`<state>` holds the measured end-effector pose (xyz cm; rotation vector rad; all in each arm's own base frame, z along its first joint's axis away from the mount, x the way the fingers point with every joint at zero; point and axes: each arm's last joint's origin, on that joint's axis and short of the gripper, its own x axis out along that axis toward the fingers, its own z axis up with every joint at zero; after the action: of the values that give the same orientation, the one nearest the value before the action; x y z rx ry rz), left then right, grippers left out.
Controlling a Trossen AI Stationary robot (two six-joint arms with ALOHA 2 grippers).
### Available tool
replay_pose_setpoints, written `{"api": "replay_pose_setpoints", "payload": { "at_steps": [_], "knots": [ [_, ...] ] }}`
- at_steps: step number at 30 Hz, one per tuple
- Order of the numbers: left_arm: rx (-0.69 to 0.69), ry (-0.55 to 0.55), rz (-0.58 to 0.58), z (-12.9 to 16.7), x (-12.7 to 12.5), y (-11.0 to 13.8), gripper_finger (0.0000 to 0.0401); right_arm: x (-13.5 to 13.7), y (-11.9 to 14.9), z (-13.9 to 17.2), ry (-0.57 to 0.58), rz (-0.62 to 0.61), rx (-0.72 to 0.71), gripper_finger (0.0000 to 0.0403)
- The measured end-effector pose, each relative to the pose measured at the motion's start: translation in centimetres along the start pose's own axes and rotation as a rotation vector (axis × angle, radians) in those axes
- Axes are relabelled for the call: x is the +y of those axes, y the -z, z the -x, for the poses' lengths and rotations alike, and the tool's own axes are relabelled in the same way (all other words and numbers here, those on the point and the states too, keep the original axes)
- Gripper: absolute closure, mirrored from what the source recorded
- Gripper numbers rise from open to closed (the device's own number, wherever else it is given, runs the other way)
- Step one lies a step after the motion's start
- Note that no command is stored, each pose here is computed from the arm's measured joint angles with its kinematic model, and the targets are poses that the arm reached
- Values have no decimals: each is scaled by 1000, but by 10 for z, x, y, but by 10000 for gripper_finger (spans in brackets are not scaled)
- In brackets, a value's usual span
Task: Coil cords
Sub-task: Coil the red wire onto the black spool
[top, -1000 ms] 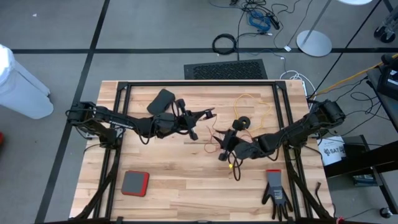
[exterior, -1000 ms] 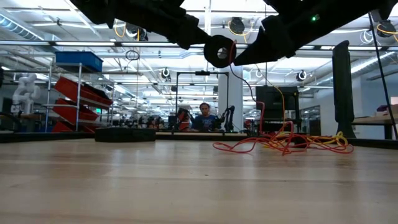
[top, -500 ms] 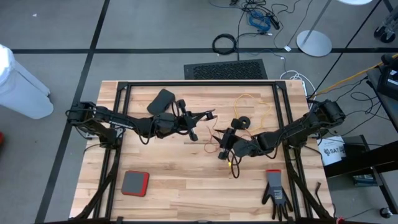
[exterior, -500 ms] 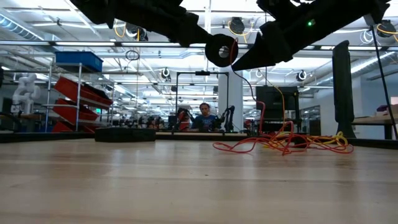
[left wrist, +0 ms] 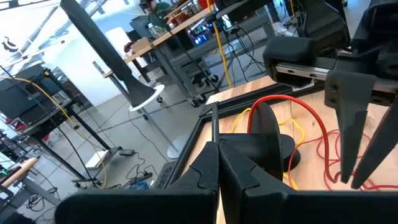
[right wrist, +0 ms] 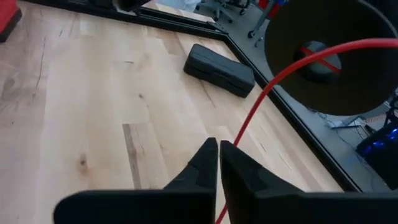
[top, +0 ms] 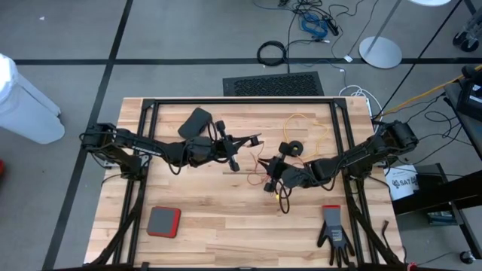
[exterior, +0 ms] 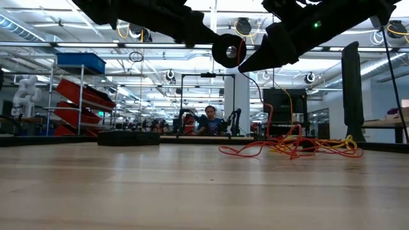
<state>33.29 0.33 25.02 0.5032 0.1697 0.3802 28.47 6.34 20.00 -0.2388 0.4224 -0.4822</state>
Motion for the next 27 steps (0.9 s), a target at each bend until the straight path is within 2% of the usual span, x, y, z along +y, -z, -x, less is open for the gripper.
{"api": "replay_pose_setpoints", "payload": {
  "at_steps": [12, 19, 27],
  "knots": [
    [-5, 10, 12, 0, 0, 0, 401, 0, -11, 1, 3, -4, -90, 403],
    [6, 6, 8, -1, 1, 2, 401, 0, -7, 1, 3, 15, -61, 402],
    [6, 6, 6, -1, 1, 1, 401, 1, 3, 1, 0, 7, 22, 353]
  ]
}}
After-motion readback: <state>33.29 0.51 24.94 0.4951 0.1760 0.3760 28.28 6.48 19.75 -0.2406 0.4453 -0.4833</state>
